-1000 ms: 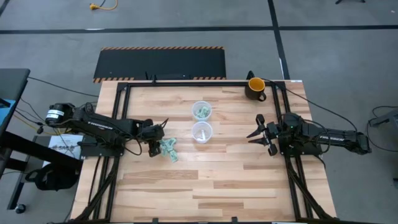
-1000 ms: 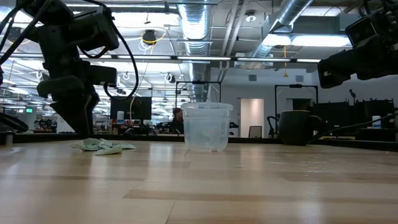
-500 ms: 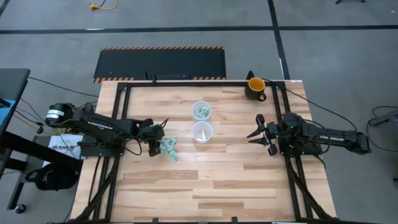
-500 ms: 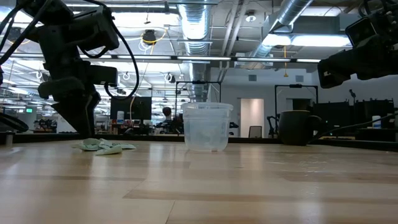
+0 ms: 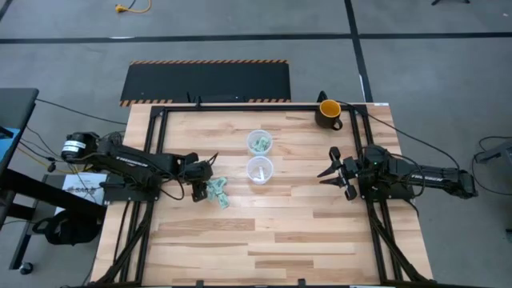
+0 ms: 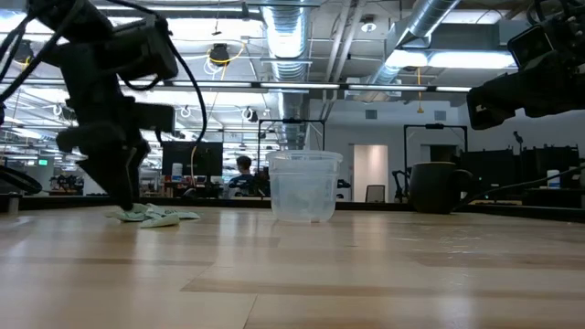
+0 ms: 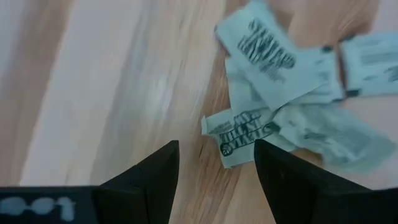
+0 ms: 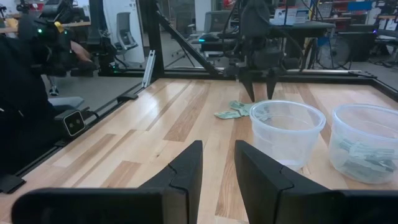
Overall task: Pick and place items into bin
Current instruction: Put the green stevia packet into the bottom transparent bin
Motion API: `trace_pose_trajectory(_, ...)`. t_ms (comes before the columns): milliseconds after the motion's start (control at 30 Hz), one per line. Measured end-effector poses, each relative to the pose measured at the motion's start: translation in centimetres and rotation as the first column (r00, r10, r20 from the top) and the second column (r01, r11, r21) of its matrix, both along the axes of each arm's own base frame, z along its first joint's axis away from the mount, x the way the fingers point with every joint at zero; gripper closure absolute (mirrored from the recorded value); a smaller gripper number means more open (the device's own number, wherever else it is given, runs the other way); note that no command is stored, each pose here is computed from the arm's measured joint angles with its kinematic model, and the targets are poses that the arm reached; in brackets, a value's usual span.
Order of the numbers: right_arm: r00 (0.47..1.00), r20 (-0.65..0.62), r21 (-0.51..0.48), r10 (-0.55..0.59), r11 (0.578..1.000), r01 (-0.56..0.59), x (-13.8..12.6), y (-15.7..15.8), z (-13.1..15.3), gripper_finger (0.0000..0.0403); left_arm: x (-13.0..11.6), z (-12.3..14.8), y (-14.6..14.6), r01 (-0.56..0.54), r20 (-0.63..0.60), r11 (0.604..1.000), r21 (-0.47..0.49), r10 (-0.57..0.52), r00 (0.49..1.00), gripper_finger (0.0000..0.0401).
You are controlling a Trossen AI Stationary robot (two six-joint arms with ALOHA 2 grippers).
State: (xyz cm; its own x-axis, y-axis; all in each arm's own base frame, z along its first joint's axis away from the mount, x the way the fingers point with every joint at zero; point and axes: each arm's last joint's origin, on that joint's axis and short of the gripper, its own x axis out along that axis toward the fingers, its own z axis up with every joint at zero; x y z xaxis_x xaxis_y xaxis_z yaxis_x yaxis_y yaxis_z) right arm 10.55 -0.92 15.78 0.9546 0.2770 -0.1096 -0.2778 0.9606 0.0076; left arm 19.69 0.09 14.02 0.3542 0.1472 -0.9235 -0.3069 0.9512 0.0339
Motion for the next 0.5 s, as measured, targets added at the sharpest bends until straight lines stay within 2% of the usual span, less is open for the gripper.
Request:
trace_pose_trajectory(167, 1.0, 0.0, 0.0, 0.0, 1.0, 0.0, 0.0, 0.0, 0.0, 0.0316, 0.9, -1.1, -0.1, 0.005, -0.018, 1.0, -0.009, -0.005, 1.0, 0.0202)
trace_pose_trajectory(500, 1.0, 0.0, 0.0, 0.0, 1.0, 0.0, 0.0, 0.0, 0.0, 0.0316, 1.2, -1.3, -0.1, 0.023, -0.002, 1.0, -0.002, -0.023, 1.0, 0.0202)
